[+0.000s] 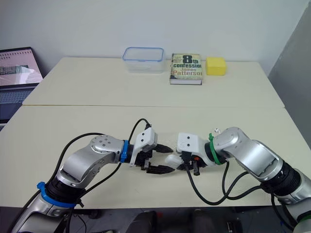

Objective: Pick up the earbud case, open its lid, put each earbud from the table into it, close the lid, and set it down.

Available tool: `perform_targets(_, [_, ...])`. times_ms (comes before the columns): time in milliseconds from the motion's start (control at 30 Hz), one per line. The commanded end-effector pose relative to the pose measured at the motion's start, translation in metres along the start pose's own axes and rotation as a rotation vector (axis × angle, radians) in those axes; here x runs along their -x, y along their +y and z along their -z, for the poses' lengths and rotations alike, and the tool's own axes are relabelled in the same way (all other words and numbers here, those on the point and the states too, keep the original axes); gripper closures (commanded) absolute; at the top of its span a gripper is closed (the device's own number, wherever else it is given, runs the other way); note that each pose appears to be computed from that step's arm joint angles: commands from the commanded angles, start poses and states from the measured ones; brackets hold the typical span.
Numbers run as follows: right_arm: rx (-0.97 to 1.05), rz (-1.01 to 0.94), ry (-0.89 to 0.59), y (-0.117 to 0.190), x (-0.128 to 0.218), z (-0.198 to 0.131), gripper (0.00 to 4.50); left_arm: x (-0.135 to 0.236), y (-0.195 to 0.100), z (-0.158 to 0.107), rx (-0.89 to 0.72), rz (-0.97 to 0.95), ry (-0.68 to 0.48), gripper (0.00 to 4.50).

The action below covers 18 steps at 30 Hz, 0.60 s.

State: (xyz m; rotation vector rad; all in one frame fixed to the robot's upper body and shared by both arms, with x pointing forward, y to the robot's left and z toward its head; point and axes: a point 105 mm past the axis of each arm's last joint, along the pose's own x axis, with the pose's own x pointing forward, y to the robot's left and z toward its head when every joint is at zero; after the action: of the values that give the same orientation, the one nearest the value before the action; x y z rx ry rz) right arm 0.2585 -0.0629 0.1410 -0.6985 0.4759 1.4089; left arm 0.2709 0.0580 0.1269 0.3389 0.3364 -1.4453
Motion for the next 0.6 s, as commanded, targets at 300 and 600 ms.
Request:
perform_targets(300, [0.079, -0.009, -0.031, 0.0061, 0.0052, -0.0132, 3.75, -0.0050, -0.0040, -0.0089, -0.032, 0.018, -0.035, 3.72])
perform_targets(600, [0.087, -0.019, -0.024, 0.0094, 0.0034, -0.0081, 3.75, -0.0048, -0.0075, -0.0090, -0.028, 0.037, -0.053, 3.72])
